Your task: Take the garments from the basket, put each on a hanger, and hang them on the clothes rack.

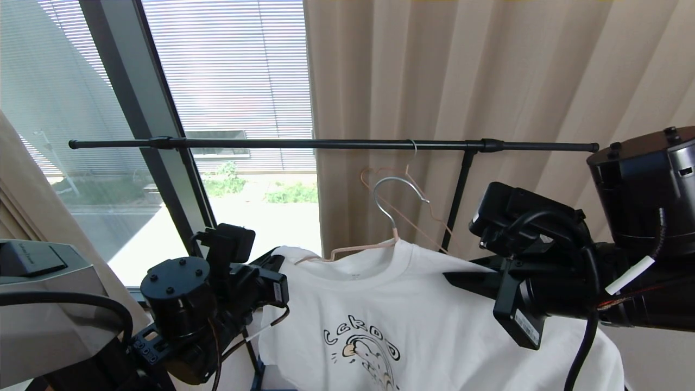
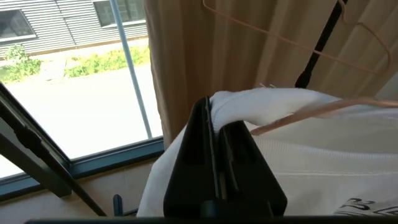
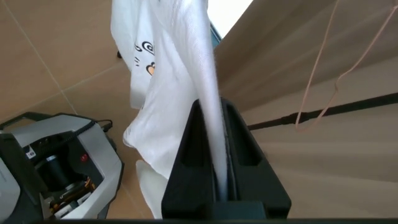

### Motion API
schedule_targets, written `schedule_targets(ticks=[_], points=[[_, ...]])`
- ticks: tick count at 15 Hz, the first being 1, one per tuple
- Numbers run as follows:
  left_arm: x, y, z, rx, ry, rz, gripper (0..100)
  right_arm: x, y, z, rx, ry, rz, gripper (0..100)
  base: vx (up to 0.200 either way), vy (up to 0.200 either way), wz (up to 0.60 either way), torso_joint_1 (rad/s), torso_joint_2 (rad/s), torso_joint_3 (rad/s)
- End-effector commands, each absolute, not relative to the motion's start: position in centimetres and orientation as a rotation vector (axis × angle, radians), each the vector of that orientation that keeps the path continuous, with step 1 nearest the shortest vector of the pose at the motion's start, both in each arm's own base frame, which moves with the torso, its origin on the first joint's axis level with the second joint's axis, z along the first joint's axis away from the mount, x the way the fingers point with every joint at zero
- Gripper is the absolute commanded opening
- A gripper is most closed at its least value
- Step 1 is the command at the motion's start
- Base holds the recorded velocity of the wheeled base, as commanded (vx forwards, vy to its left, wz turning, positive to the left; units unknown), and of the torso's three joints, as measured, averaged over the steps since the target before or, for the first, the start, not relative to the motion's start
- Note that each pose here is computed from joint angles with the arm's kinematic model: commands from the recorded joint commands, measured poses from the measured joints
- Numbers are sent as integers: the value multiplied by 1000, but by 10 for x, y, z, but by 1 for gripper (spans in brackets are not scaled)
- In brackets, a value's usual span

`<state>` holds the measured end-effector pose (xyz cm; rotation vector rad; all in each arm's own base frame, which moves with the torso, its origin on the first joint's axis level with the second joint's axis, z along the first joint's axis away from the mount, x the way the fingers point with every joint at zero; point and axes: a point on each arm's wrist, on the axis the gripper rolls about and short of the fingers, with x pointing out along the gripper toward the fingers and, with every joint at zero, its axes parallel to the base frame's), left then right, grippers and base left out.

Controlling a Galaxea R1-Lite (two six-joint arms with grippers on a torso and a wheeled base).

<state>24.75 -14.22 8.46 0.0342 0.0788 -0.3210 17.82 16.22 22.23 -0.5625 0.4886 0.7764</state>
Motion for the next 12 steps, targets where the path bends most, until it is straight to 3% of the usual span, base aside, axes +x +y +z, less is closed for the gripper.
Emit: schedule_targets(ticks=[1,5,8,12], points=[[245,-141,94,33,43,-325,0,177,157,213,-542,496,804,0,0,0,0,0,0,0],[241,-141,104,56,6,-333,0,182,156,198,-468,446,806,0,0,0,0,0,0,0],[234,-145,134,24,-108,-355,0,189,154,184,-413,420,802,0,0,0,0,0,0,0],[229,-154,142,37,-112,-388,0,197,160,177,-326,398,782,0,0,0,0,0,0,0]])
